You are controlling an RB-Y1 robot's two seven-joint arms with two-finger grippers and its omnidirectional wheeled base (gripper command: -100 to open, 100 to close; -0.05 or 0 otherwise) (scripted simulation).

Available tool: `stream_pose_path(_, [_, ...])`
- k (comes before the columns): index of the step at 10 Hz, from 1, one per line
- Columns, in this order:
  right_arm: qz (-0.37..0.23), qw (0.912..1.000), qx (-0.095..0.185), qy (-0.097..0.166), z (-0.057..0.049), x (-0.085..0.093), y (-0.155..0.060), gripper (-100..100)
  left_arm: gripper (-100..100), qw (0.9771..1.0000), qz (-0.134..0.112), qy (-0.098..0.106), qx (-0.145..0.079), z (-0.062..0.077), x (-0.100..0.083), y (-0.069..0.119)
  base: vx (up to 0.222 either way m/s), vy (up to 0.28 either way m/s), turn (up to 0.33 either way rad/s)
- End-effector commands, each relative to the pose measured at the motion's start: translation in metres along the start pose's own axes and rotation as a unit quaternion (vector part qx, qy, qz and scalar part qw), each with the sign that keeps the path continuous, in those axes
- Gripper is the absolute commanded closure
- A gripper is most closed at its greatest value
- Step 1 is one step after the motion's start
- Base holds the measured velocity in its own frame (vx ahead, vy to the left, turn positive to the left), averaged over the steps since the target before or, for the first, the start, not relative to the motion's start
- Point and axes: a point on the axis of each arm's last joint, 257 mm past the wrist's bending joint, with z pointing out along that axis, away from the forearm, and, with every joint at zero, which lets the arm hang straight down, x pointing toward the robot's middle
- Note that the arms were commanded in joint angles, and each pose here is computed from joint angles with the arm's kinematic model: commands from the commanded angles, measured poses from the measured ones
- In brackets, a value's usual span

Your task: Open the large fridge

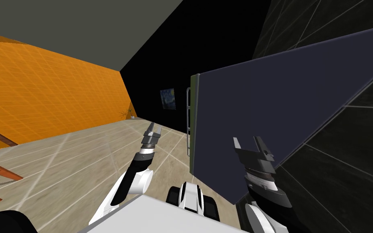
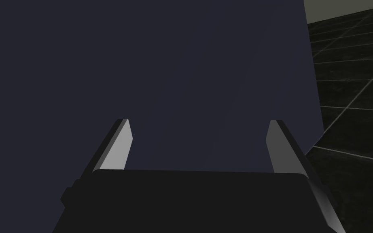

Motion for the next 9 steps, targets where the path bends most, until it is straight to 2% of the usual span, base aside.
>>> stream_pose_path(1, [0.063, 0.9980, 0.000, -0.008, 0.000, -0.004, 0.000, -100, 0, 1.0000, 0.000, 0.000, 0.000, 0.000, 0.000, 0.000, 0.031, 0.035, 0.042])
stream_pose_path(3, [0.104, 0.9945, -0.001, -0.016, 0.000, -0.007, -0.001, -100, 0, 1.0000, 0.000, 0.000, 0.000, 0.000, 0.000, 0.000, 0.029, 0.048, 0.055])
stream_pose_path(4, [0.139, 0.9901, -0.001, -0.020, -0.001, -0.008, -0.002, -100, 0, 1.0000, 0.000, 0.000, 0.000, 0.000, 0.000, 0.000, 0.034, 0.042, 0.042])
stream_pose_path(5, [0.143, 0.9895, -0.001, -0.022, -0.001, -0.009, -0.002, -100, 0, 1.0000, 0.000, 0.000, 0.000, 0.000, 0.000, 0.000, 0.028, 0.032, 0.028])
stream_pose_path(7, [0.208, 0.9776, 0.000, -0.031, -0.002, -0.011, -0.005, -100, 0, 1.0000, 0.000, 0.000, 0.000, 0.000, 0.000, 0.000, 0.030, 0.053, 0.065])
stream_pose_path(8, [0.221, 0.9746, -0.002, -0.037, -0.002, -0.014, -0.005, -100, 0, 1.0000, 0.000, 0.000, 0.000, 0.000, 0.000, 0.000, 0.031, 0.051, 0.025])
stream_pose_path(9, [0.255, 0.9660, -0.001, -0.042, -0.002, -0.016, -0.007, -100, 0, 1.0000, 0.000, 0.000, 0.000, 0.000, 0.000, 0.000, 0.033, 0.046, 0.046])
